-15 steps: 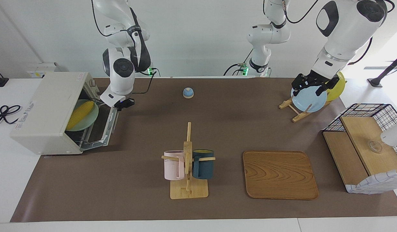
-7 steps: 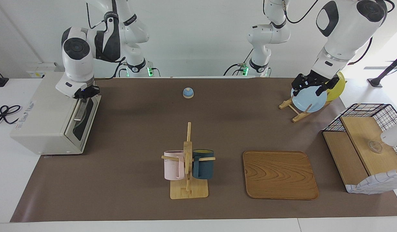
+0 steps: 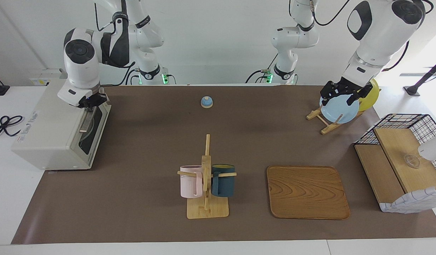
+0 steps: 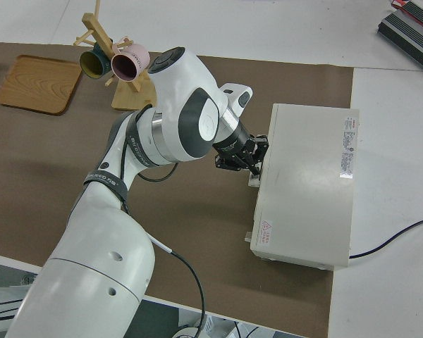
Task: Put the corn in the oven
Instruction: 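Withdraw the right gripper and push the oven door shut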
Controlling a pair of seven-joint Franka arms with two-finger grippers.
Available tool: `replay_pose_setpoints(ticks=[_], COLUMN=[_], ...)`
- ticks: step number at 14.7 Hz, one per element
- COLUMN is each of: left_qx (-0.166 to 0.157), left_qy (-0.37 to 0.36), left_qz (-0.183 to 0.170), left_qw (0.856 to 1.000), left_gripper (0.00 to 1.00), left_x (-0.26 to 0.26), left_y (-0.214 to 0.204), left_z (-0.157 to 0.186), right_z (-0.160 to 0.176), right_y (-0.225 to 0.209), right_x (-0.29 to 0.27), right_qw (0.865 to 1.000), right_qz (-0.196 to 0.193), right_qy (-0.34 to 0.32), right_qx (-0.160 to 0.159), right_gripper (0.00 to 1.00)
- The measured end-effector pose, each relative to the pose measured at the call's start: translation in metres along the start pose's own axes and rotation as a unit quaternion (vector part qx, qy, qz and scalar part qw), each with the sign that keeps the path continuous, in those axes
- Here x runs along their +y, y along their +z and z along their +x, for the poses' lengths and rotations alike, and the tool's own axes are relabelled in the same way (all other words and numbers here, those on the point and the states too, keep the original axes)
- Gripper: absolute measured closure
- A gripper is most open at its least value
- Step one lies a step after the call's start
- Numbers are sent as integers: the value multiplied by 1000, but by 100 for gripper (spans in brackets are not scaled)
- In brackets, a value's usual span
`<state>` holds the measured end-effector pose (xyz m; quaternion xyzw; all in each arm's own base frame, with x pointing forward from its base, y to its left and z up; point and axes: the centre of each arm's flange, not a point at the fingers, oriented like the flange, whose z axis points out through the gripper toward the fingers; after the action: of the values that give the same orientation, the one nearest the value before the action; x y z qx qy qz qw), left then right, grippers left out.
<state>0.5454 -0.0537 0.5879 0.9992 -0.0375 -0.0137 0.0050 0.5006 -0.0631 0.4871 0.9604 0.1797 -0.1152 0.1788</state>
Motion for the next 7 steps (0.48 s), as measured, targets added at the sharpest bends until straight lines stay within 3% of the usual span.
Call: replay_pose_setpoints(ticks=[4, 7], left_qx=[0, 0], left_qy=[0, 0], left_qz=[0, 0], left_qw=[1000, 1000], left_gripper=[0, 0], left_x=[0, 0], left_y=[0, 0], left_z=[0, 0], right_z=[0, 8], right_y=[-60, -99], right_x=[-2, -10], right_qw=[999, 996], right_qz=[30, 77], right_qy=[11, 9], right_qx=[17, 31], right_gripper=[99, 99])
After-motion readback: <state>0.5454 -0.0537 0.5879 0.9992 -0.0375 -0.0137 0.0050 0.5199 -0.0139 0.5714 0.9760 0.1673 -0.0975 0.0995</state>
